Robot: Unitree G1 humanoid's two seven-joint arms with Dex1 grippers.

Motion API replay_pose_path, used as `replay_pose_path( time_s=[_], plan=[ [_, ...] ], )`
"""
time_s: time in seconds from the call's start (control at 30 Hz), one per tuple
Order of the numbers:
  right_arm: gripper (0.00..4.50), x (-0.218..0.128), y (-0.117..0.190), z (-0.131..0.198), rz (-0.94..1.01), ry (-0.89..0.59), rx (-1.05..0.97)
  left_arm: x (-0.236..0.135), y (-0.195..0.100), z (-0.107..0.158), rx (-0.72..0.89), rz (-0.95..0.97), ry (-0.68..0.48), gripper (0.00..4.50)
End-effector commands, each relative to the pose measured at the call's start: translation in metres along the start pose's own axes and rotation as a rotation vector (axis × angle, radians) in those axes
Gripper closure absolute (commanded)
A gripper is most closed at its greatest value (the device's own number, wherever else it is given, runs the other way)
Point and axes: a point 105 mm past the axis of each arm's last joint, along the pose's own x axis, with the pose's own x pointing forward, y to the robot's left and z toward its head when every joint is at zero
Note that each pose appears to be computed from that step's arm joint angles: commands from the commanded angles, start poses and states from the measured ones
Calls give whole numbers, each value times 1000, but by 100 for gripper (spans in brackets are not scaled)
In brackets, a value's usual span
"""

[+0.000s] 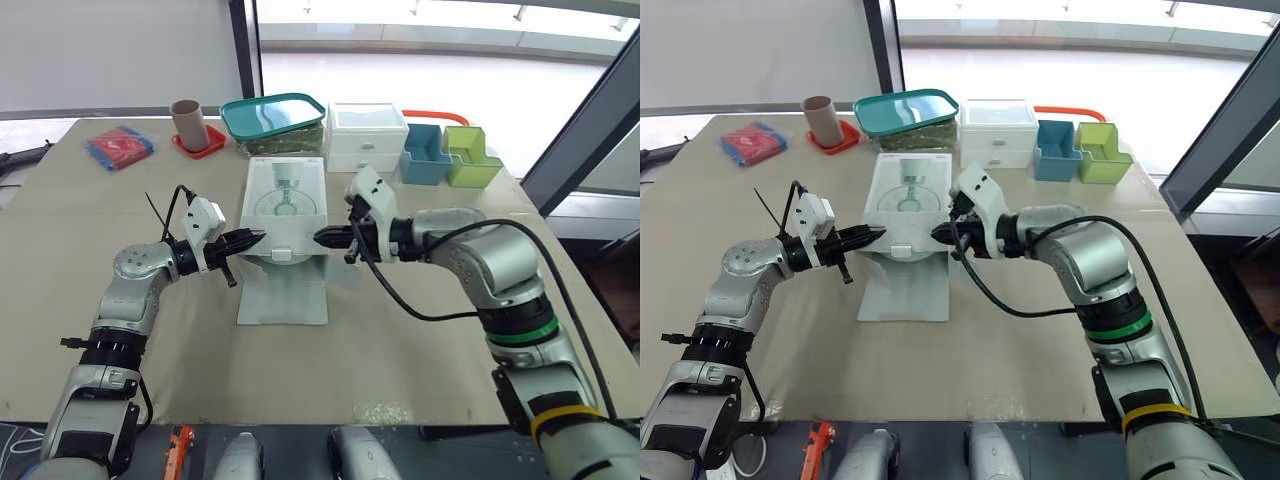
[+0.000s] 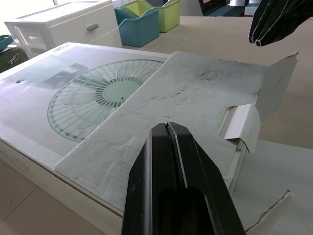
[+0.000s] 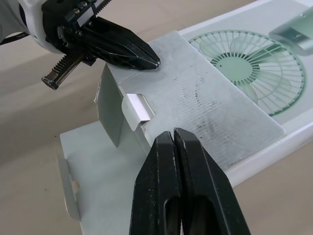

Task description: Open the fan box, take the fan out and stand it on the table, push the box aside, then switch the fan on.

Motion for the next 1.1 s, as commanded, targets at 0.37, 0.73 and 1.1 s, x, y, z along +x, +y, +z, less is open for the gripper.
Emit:
replay_pose_path(
  time_s=[0.37, 0.73, 1.1],
  plan=[
    [446, 19, -7, -7, -42, 2, -42, -21, -1, 13, 21, -12, 34, 450],
    [446, 29, -4, -16, -34, -10, -35, -33, -14, 53, 95, -84, 27, 450],
    [446, 32, -5, -12, -54, -46, -22, -34, -21, 39, 158, -178, 158, 450]
  ],
)
